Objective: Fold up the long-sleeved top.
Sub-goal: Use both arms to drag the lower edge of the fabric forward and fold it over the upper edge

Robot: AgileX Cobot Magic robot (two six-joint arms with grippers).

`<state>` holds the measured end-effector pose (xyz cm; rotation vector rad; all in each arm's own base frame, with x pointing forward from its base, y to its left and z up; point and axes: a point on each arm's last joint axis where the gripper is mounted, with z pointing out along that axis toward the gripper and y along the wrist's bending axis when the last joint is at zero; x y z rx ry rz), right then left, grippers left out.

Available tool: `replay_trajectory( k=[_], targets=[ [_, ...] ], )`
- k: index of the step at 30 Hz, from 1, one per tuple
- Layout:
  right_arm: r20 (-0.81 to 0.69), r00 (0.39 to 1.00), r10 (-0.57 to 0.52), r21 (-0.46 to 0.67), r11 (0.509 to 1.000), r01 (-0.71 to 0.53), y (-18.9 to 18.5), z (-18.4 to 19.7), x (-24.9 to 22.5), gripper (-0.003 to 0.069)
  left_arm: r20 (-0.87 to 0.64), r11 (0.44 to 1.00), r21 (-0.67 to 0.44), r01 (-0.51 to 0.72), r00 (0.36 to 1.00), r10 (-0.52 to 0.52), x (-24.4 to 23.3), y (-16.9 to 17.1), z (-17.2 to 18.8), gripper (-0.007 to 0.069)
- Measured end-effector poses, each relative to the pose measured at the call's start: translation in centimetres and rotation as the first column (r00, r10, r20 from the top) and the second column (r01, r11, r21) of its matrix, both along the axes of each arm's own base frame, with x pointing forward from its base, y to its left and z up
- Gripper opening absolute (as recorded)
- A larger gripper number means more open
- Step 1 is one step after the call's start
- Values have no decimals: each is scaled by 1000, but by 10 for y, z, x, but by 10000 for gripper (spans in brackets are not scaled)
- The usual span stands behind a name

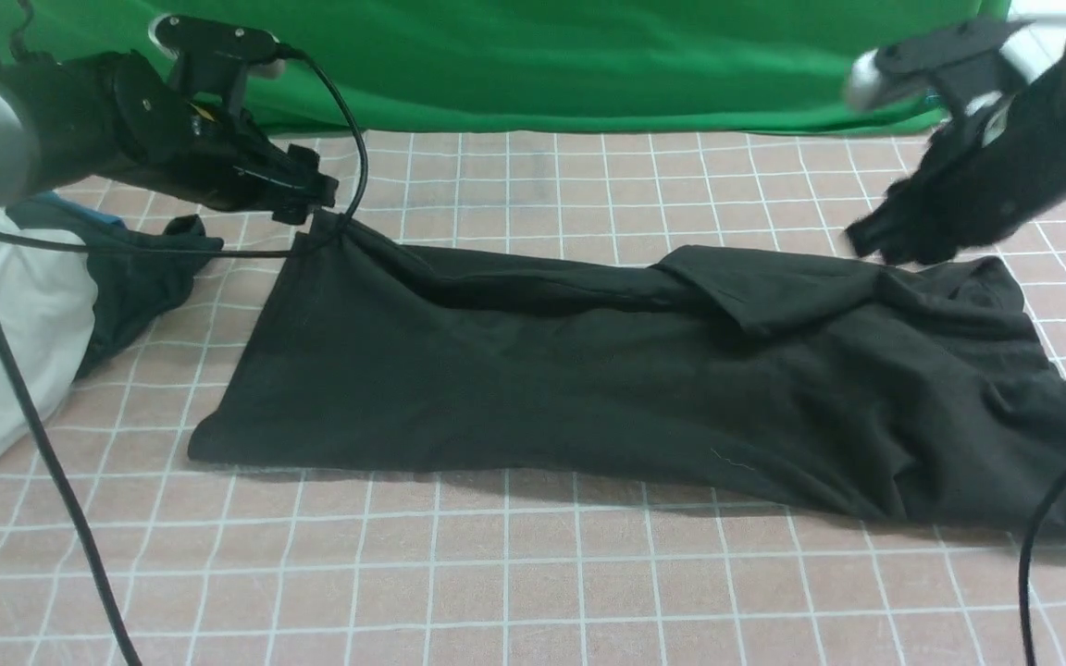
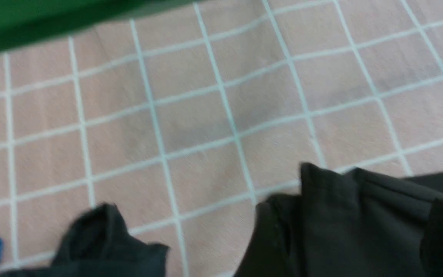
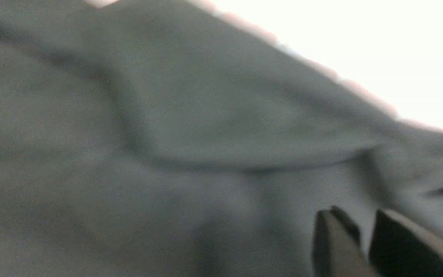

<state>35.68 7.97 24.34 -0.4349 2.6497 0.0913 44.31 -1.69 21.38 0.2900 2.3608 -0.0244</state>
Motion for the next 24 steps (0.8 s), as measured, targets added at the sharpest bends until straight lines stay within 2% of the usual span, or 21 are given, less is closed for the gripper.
replay_trajectory(
  k=[1,3,5,7,9,12,13,15,22,24],
  targets=[
    [-29,999,15,21,1000,-15,5,-9,-3,78,-8,1000,-12,1,1000,-2,-3,-1,5,482],
    [-84,996,38,59,998,-33,13,-33,-6,42,-16,999,-31,13,1000,-14,-8,-7,15,412],
    [-122,991,46,80,996,-36,18,-55,-3,34,-26,998,-39,46,999,-47,-15,-17,26,280],
    [-147,988,53,88,995,-40,20,-76,3,33,-45,993,-36,110,993,-112,-23,-35,34,115],
    [-145,989,41,97,995,-27,22,-90,8,33,-76,983,-35,180,980,-182,-32,-57,37,39],
    [-123,992,28,106,994,-15,23,-92,12,33,-100,970,-34,241,965,-243,-38,-76,37,21],
    [-118,993,22,113,994,-9,23,-93,13,33,-114,956,-36,290,950,-292,-44,-94,37,17],
    [-125,992,25,115,993,-10,24,-92,15,33,-132,942,-39,332,933,-334,-50,-110,36,17],
    [-118,993,31,129,991,-16,26,-89,19,33,-164,902,-34,430,888,-430,-67,-143,29,17],
    [-76,997,21,128,992,-11,26,-90,23,33,-184,891,-43,452,873,-452,-78,-154,15,17]
  ],
)
